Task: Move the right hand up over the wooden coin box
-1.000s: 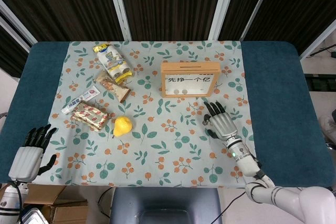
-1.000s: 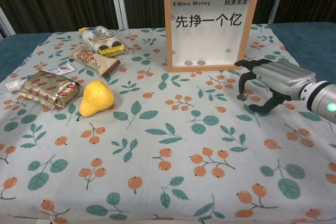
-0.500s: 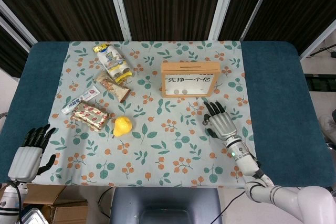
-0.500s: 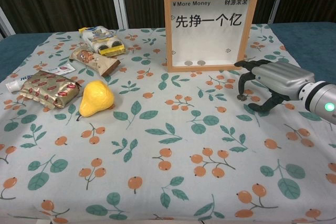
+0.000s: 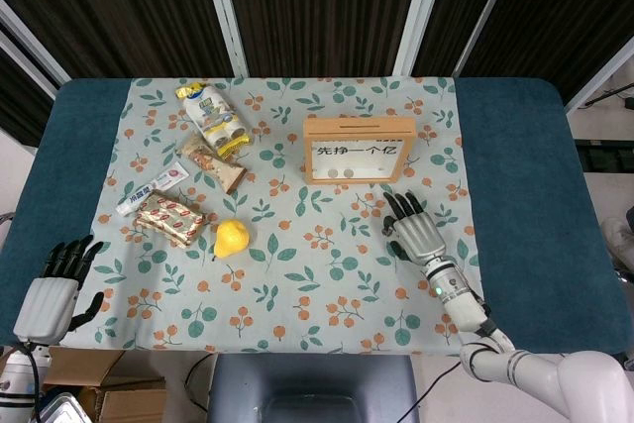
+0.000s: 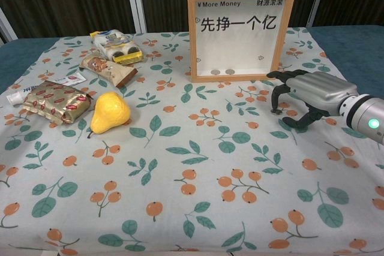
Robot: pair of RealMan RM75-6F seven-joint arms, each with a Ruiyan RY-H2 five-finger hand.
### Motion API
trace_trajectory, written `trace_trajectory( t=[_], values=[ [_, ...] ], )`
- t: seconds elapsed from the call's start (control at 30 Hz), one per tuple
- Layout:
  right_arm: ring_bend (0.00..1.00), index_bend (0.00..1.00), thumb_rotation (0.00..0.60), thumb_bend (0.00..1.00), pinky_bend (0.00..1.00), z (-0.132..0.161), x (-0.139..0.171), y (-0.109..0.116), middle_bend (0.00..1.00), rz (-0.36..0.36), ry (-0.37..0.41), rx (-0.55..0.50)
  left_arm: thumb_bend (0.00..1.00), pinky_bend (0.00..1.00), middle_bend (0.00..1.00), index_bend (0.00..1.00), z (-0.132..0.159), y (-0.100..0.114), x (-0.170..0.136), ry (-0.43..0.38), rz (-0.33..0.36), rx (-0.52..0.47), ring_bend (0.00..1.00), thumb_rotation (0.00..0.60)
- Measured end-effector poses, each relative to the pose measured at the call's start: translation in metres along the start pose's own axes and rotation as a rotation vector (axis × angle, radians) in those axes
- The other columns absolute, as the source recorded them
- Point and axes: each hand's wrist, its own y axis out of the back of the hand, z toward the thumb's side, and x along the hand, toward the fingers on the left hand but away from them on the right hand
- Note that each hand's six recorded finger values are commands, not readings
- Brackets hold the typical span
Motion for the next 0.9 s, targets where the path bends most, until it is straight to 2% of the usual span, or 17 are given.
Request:
trace_trajectory(
  t=[0.3, 0.9],
  values=[
    [0.00, 0.59, 0.600, 0.48, 0.00, 0.0000, -0.0018, 0.0006, 0.00, -0.006, -0.002, 0.001, 0.39, 0.00, 0.00, 0.00, -0.0005, -0.0007, 0.0000, 0.001, -0.003, -0.001, 0.00, 0.600],
    [0.00, 0.62, 0.600, 0.51, 0.00, 0.0025, -0.0058, -0.0010, 0.00, -0.002, -0.001, 0.010, 0.39, 0.00, 0.00, 0.00, -0.0031, -0.0020, -0.0005, 0.001, -0.005, -0.003, 0.00, 0.600]
  ],
)
